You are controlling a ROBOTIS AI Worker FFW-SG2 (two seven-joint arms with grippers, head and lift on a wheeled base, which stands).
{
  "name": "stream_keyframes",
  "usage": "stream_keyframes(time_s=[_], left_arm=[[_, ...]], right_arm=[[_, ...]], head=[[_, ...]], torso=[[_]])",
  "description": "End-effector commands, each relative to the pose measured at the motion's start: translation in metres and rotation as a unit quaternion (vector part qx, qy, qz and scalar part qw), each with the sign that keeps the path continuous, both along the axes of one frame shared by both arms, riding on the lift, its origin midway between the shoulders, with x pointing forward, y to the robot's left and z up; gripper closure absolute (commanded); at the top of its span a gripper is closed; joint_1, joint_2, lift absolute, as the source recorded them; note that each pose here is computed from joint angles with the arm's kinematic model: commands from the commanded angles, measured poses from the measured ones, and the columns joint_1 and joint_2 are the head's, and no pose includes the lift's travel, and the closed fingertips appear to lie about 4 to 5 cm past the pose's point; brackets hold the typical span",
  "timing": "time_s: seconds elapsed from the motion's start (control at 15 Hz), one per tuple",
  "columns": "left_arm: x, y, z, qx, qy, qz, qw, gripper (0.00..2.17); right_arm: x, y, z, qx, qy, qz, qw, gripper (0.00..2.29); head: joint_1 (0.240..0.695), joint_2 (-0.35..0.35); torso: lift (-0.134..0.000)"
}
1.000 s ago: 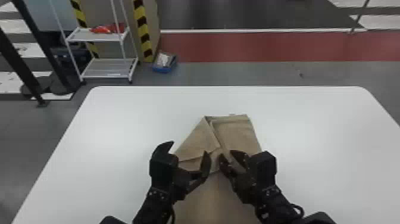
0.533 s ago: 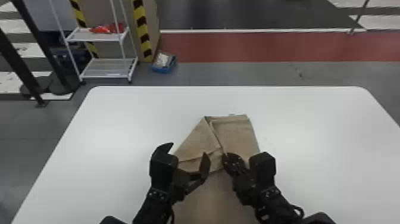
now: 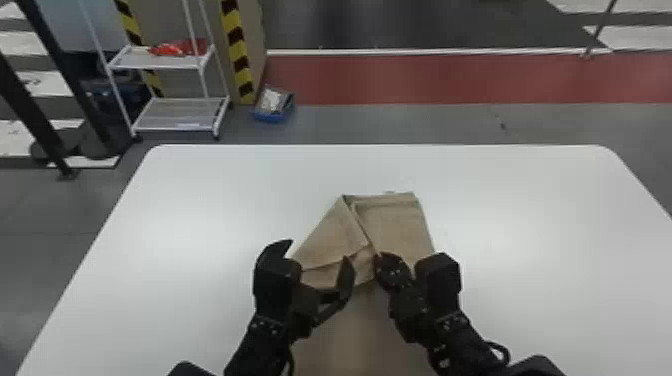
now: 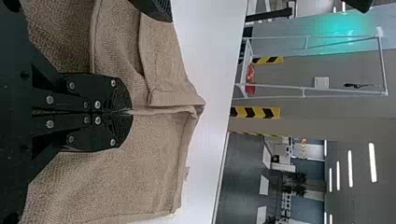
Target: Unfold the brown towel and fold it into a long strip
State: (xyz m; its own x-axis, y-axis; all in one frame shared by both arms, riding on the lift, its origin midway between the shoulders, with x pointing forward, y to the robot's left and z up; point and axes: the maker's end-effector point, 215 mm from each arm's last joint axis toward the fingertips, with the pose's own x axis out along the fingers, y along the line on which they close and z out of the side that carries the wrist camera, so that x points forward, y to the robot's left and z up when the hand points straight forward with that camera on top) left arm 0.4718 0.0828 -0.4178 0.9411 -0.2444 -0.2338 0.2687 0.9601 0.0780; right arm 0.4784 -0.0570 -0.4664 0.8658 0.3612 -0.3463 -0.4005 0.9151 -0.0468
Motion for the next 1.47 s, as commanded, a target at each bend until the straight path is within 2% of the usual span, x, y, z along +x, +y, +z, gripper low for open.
stream_keyframes(time_s=[0.0, 0.2, 0.27, 0.33, 0.93, 1.07, 1.27, 1.4], left_arm=[[0.000, 0.000, -0.001, 0.002, 0.001, 0.001, 1.0000, 0.04], [0.000, 0.000, -0.001, 0.002, 0.001, 0.000, 1.0000, 0.04], [0.000, 0.000, 0.000, 0.001, 0.001, 0.001, 1.0000, 0.04], [0.000, 0.000, -0.001, 0.002, 0.001, 0.001, 1.0000, 0.04], [-0.003, 0.000, -0.003, 0.003, 0.003, 0.002, 1.0000, 0.04], [-0.005, 0.000, -0.004, 0.003, 0.004, 0.002, 1.0000, 0.04], [-0.005, 0.000, -0.004, 0.004, 0.004, 0.002, 1.0000, 0.04], [-0.005, 0.001, -0.005, 0.004, 0.004, 0.002, 1.0000, 0.04]], right_arm=[[-0.004, 0.003, -0.007, -0.030, 0.005, 0.006, 0.9995, 1.21], [-0.013, 0.013, -0.005, -0.082, 0.000, 0.013, 0.9965, 1.18], [-0.017, 0.012, -0.013, -0.099, 0.012, 0.013, 0.9949, 1.18], [-0.018, 0.012, -0.015, -0.103, 0.016, 0.013, 0.9944, 1.03], [-0.024, 0.019, 0.009, -0.086, -0.004, 0.014, 0.9962, 1.00], [-0.026, 0.019, 0.011, -0.081, -0.006, 0.013, 0.9966, 0.80], [-0.023, 0.021, 0.029, -0.045, -0.022, 0.009, 0.9987, 0.80], [-0.025, 0.021, 0.032, -0.038, -0.024, 0.009, 0.9989, 0.80]], head=[[0.695, 0.030], [0.695, 0.032], [0.695, 0.035], [0.695, 0.042], [0.695, 0.052], [0.695, 0.053], [0.695, 0.054], [0.695, 0.057]], torso=[[-0.114], [-0.114], [-0.114], [-0.114], [-0.114], [-0.114], [-0.114], [-0.114]])
